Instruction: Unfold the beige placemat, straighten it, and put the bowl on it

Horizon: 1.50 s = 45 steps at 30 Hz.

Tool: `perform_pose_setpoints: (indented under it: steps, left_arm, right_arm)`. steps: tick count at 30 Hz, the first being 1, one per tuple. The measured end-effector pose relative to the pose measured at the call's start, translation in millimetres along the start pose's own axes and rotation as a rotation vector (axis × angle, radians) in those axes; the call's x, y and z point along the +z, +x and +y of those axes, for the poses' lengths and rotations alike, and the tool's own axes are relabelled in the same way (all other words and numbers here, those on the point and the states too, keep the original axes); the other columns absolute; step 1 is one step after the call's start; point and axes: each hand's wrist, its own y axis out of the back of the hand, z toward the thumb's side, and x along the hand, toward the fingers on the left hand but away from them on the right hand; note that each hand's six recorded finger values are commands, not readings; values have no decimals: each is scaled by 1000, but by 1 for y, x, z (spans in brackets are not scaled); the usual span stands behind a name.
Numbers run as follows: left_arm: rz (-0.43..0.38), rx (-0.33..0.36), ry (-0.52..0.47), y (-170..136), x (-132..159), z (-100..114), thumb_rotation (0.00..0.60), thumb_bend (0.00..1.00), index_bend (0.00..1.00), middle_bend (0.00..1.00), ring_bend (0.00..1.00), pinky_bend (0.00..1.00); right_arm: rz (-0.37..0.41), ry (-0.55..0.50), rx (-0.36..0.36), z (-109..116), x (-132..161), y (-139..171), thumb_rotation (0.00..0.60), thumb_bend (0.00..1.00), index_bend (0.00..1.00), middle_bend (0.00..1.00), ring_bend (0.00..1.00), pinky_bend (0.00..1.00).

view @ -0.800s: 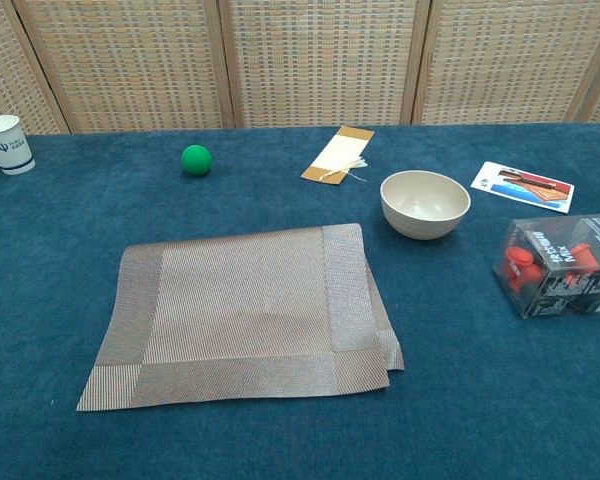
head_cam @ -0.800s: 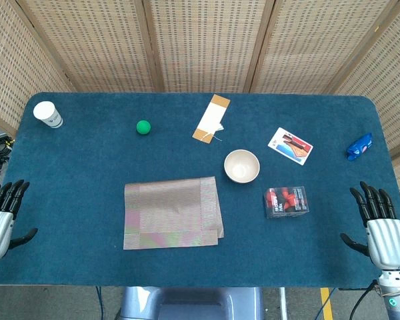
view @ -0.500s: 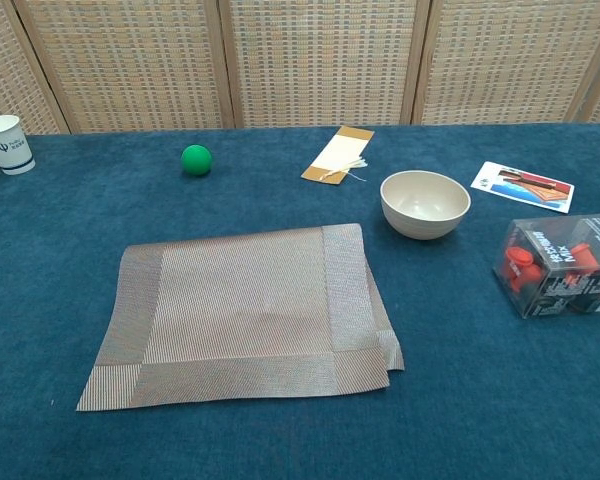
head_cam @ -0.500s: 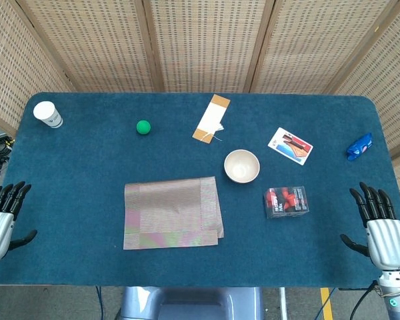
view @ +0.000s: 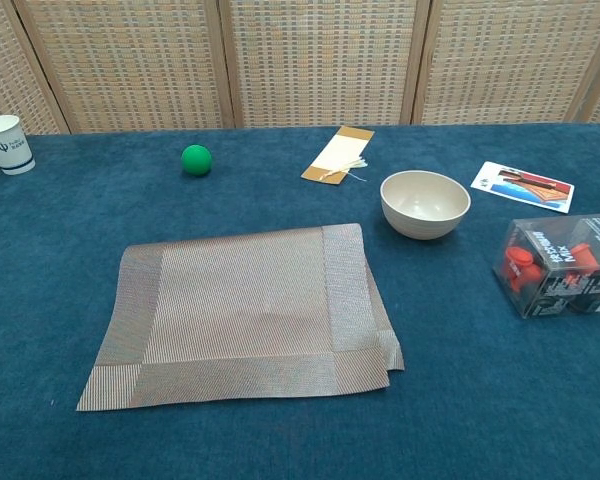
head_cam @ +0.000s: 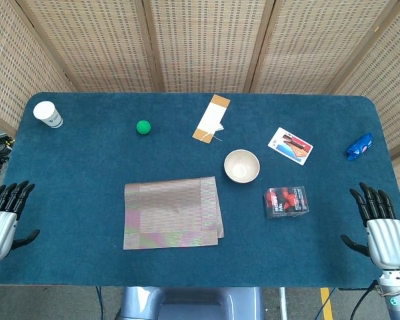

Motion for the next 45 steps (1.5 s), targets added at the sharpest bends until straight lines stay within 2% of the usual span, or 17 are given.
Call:
perform_pose_setpoints:
  steps: [10, 16, 18, 23, 30, 34, 38, 45]
  left_arm:
    - [-19, -7, 2, 2, 9, -7, 600, 122, 7, 0, 0, 0]
    - [-107, 4, -15, 4, 36, -17, 600, 125, 210, 0, 0, 0]
    - [-154, -13, -18, 4, 49, -26, 600, 127, 224, 0, 0, 0]
    - [-255, -54, 14, 6, 82, -50, 600, 142, 136, 0, 0, 0]
    - [-371, -119, 71, 4, 129, -86, 600, 150, 98, 0, 0, 0]
    - [-395, -158, 82, 6, 142, -101, 600, 155, 47, 0, 0, 0]
    - [-404, -186, 99, 10, 152, -117, 600, 157, 42, 0, 0, 0]
    - [-414, -191, 111, 15, 167, -131, 600, 158, 43, 0, 0, 0]
  right_arm:
    - [6, -2, 17, -4, 2, 3, 600, 46, 105, 0, 0, 0]
    - [-4, -1, 28, -7, 2, 3, 600, 45, 133, 0, 0, 0]
    - [-6, 2, 31, -8, 2, 3, 600, 45, 139, 0, 0, 0]
    - [-10, -3, 35, -8, 2, 4, 600, 45, 141, 0, 0, 0]
    - [-21, -18, 34, -6, -1, 3, 600, 43, 141, 0, 0, 0]
    - [-25, -24, 36, -5, -3, 3, 600, 44, 142, 0, 0, 0]
    - [-28, -34, 35, -4, -4, 4, 600, 44, 143, 0, 0, 0]
    - [-39, -50, 31, -1, -7, 3, 600, 43, 143, 0, 0, 0]
